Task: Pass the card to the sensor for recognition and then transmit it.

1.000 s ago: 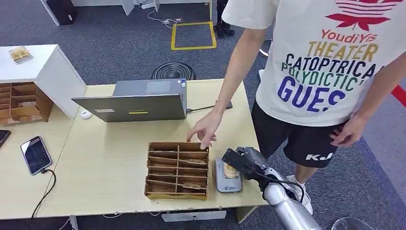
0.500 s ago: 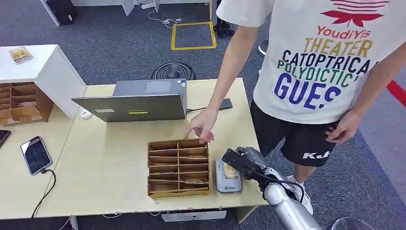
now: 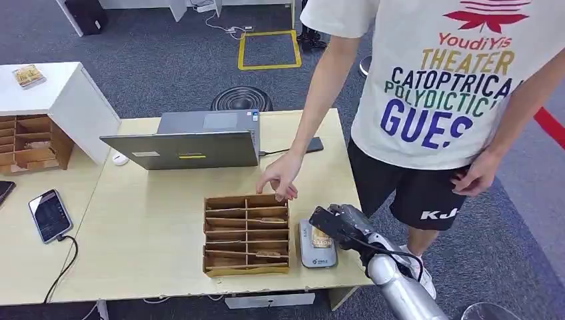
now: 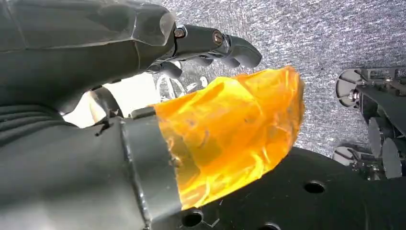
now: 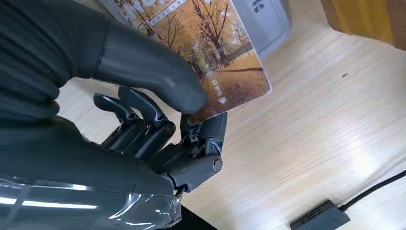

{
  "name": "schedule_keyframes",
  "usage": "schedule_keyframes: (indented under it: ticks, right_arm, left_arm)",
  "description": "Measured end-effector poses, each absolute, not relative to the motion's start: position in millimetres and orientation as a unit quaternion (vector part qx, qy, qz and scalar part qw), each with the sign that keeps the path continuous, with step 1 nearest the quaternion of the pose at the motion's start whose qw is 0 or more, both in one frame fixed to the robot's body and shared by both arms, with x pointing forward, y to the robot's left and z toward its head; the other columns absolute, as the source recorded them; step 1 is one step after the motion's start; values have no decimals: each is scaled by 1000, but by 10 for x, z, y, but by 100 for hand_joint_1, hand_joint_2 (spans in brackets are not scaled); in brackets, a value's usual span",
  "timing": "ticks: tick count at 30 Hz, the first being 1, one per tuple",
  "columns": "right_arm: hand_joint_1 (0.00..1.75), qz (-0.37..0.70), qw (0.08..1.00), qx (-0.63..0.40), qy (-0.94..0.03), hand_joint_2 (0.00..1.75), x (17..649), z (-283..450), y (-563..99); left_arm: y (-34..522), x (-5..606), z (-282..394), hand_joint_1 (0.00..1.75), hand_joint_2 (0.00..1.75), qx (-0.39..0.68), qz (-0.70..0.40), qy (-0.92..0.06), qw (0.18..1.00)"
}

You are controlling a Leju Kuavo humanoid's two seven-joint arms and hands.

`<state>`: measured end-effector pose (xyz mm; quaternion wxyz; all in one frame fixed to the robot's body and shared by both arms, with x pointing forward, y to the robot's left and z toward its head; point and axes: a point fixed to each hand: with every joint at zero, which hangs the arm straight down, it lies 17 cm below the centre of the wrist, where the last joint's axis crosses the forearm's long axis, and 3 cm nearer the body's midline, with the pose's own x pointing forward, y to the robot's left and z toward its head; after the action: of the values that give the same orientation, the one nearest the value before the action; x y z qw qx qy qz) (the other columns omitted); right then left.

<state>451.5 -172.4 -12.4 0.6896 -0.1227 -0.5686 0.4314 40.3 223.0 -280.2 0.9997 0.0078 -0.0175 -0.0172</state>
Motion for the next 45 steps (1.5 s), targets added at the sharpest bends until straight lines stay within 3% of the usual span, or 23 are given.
schedule_keyframes:
  ticks: [45]
  right_arm:
    - [175,430,691,-121,-568,175,4513,-134,-1727]
  left_arm:
    - [2252,400,-2805,0,0,8,-21,-17,1000]
